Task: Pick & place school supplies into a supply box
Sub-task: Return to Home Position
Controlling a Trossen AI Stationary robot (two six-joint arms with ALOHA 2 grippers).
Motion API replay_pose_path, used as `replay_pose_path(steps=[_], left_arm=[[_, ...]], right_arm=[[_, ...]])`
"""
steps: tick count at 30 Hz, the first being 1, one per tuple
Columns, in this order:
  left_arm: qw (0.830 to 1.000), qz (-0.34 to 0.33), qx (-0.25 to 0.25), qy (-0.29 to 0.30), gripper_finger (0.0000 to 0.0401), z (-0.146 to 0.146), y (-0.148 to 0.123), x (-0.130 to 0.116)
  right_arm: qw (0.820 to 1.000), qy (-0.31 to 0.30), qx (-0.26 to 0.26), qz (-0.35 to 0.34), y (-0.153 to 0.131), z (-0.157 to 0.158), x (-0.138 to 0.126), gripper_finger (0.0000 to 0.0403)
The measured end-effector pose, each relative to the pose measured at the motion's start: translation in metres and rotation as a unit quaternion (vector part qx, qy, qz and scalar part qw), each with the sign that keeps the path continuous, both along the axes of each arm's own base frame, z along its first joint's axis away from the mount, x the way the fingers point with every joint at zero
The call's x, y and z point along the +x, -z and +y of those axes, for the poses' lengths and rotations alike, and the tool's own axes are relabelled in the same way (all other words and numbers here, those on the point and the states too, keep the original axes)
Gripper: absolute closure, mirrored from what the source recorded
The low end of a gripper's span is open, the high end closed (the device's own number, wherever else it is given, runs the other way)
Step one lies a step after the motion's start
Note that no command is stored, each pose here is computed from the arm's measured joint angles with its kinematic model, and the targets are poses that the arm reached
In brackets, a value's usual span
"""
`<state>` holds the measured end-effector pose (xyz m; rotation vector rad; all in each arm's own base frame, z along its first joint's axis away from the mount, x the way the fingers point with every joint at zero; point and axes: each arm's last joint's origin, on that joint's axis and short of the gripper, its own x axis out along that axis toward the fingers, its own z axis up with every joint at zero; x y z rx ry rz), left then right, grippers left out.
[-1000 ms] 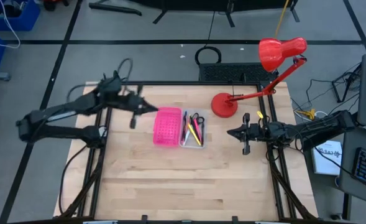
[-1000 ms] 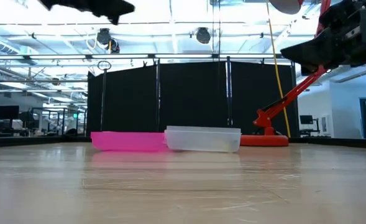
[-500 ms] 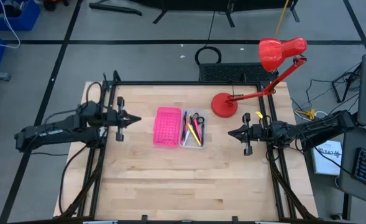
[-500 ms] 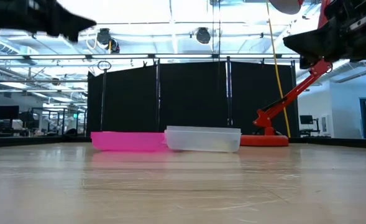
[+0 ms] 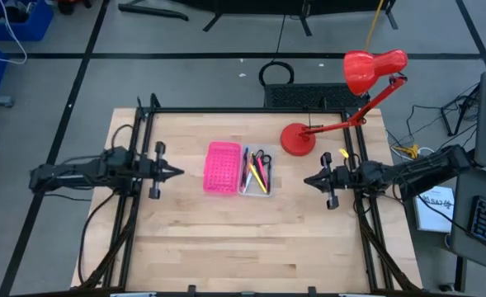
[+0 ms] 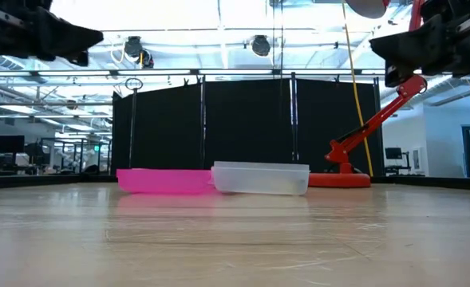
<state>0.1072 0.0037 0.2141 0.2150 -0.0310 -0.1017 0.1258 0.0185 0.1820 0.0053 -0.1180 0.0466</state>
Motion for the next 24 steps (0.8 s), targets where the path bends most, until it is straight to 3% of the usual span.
replay_pose_path(steps=[3, 8, 12, 18, 24], left_arm=[[1.0, 0.002, 0.009, -0.026, 0.04, -0.001, -0.006, -0.012], [0.999, -0.034, 0.002, 0.017, 0.04, -0.005, -0.002, -0.024], [1.0, -0.023, -0.003, 0.016, 0.04, -0.005, 0.013, -0.019], [1.0, -0.03, -0.005, 0.008, 0.04, -0.005, 0.041, -0.01], [1.0, -0.02, -0.006, 0.0, 0.04, -0.004, 0.042, -0.01]], right_arm=[[1.0, -0.015, -0.007, 0.0, 0.0, 0.004, -0.001, 0.0403], [0.999, -0.032, -0.016, -0.001, 0.0, 0.009, -0.003, 0.0403], [0.999, -0.038, -0.024, 0.0, 0.0, 0.011, -0.003, 0.0403], [1.0, 0.02, -0.009, 0.008, 0.001, 0.01, -0.004, 0.0403], [0.998, 0.037, -0.053, 0.029, 0.005, 0.01, -0.003, 0.0403]])
